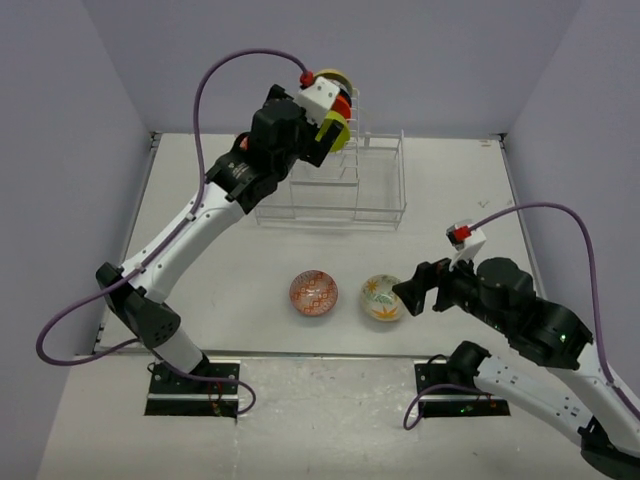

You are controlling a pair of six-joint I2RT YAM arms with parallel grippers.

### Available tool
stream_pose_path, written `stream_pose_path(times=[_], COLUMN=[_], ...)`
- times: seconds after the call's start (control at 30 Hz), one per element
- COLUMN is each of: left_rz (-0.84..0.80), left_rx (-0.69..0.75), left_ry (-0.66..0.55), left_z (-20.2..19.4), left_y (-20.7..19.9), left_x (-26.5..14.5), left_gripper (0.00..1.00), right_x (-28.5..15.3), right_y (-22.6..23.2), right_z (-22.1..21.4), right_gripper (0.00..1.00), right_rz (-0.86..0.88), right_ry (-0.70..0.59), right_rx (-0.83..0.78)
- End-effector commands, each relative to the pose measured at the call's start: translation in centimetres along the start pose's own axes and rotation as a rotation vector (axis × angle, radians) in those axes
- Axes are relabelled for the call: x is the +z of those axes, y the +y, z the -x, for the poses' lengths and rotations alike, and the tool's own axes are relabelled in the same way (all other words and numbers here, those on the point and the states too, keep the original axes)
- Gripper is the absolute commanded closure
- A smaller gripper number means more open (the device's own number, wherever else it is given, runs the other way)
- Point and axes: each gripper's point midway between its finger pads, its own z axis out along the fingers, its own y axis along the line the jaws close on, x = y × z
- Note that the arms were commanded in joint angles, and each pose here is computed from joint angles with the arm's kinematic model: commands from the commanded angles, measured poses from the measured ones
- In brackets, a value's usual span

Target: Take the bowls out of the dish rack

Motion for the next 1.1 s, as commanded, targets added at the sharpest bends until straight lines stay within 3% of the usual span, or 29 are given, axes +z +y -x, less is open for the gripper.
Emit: stream_pose_path(times=[0.0, 0.2, 0.57, 0.73, 1.0, 1.07], left_rz=[-0.015, 0.054, 0.147, 0.155, 0.158, 0.168], left_rx=[0.112, 0.215, 0.387, 0.477, 0.504, 0.510], left_ry=[-0.117, -0.066, -0.171, -0.188, -0.206, -0.204], left_z=[2.9, 1.1, 1.1, 0.7, 0.8, 0.8], left_y=[-0.9, -0.8, -0.1, -0.2, -0.4, -0.3], left_x=[2.9, 5.9, 7.0, 7.6, 7.9, 7.9], left_gripper=[0.03, 0.11, 0.16, 0.31, 0.45, 0.57], right_x=[-1.3, -3.4, -3.8, -4.0, -3.7, -3.6], right_y=[0.4, 0.5, 0.6, 0.8, 0.9, 0.8], right_z=[0.6, 1.2, 1.0, 1.3, 1.4, 1.5], right_gripper=[0.01, 0.01, 0.01, 0.01, 0.01, 0.01], right_rz=[0.045, 0.087, 0.105, 0.112, 0.107, 0.102], right_ry=[-0.060, -0.136, -0.128, -0.133, -0.125, -0.125], right_rx=[0.026, 0.034, 0.025, 0.025, 0.007, 0.004])
